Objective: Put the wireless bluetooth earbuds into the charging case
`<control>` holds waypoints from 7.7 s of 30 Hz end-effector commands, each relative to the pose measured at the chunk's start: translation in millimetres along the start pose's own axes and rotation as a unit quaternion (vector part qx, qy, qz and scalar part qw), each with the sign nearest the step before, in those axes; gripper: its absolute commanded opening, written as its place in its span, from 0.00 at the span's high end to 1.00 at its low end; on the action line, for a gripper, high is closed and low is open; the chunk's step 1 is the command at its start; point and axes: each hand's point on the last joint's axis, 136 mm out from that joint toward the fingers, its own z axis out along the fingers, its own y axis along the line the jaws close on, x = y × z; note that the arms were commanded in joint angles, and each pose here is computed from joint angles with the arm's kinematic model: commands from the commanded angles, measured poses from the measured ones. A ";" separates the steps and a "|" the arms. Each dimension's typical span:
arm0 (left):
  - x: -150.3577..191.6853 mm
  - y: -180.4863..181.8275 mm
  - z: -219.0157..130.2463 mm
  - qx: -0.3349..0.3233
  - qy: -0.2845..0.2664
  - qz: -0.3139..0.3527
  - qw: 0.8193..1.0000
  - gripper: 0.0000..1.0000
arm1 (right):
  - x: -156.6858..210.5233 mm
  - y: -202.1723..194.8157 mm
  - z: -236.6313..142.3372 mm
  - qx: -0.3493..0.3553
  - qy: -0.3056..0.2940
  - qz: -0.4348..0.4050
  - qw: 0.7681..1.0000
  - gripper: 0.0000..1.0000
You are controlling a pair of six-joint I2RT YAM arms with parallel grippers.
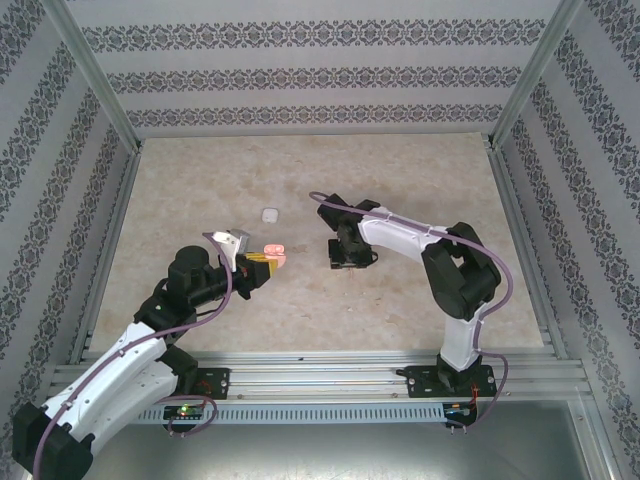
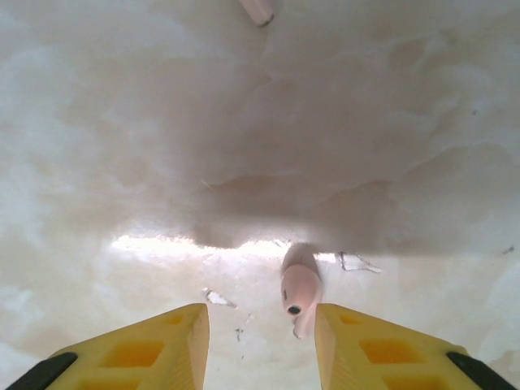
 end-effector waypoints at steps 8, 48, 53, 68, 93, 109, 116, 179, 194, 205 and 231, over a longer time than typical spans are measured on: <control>-0.1 -10.4 12.3 0.032 -0.009 -0.001 0.999 1.00 | 11.5 -15.4 -4.8 0.002 0.014 0.044 0.999 0.63; 33.1 -52.3 45.1 0.155 -0.001 0.121 0.980 1.00 | -1.5 -13.4 13.6 0.042 0.041 0.019 0.998 0.68; 33.1 -52.6 42.3 0.153 -0.002 0.121 0.981 1.00 | 6.9 -16.3 20.3 0.053 0.058 0.013 0.997 0.69; 34.2 -53.6 33.7 0.151 -0.011 0.116 0.982 1.00 | 13.1 -11.4 24.0 0.057 0.068 -0.002 0.996 0.77; 37.4 -49.5 36.7 0.141 -0.002 0.105 0.984 1.00 | 3.9 -13.8 30.8 0.074 0.072 -0.009 0.995 0.80; 30.1 -57.1 42.3 0.164 -0.018 0.119 0.979 1.00 | -17.4 -10.1 -65.2 0.029 -0.092 -0.010 0.995 0.93; 9.7 -63.3 49.5 0.174 -0.058 0.133 0.974 1.00 | -20.9 13.2 -166.0 -0.038 -0.246 -0.025 0.968 0.95; -69.8 -85.0 53.3 0.182 -0.186 0.151 0.954 1.00 | 31.6 89.5 -256.9 -0.266 -0.413 -0.137 0.860 1.00; -70.1 -84.7 51.3 0.179 -0.187 0.151 0.954 1.00 | 28.5 96.8 -246.1 -0.253 -0.404 -0.151 0.866 1.00; -71.5 -84.0 51.1 0.175 -0.189 0.152 0.954 1.00 | 36.8 83.6 -238.8 -0.242 -0.394 -0.151 0.874 1.00; -76.6 -86.1 50.6 0.177 -0.193 0.150 0.953 1.00 | 46.1 84.5 -214.7 -0.226 -0.353 -0.158 0.894 1.00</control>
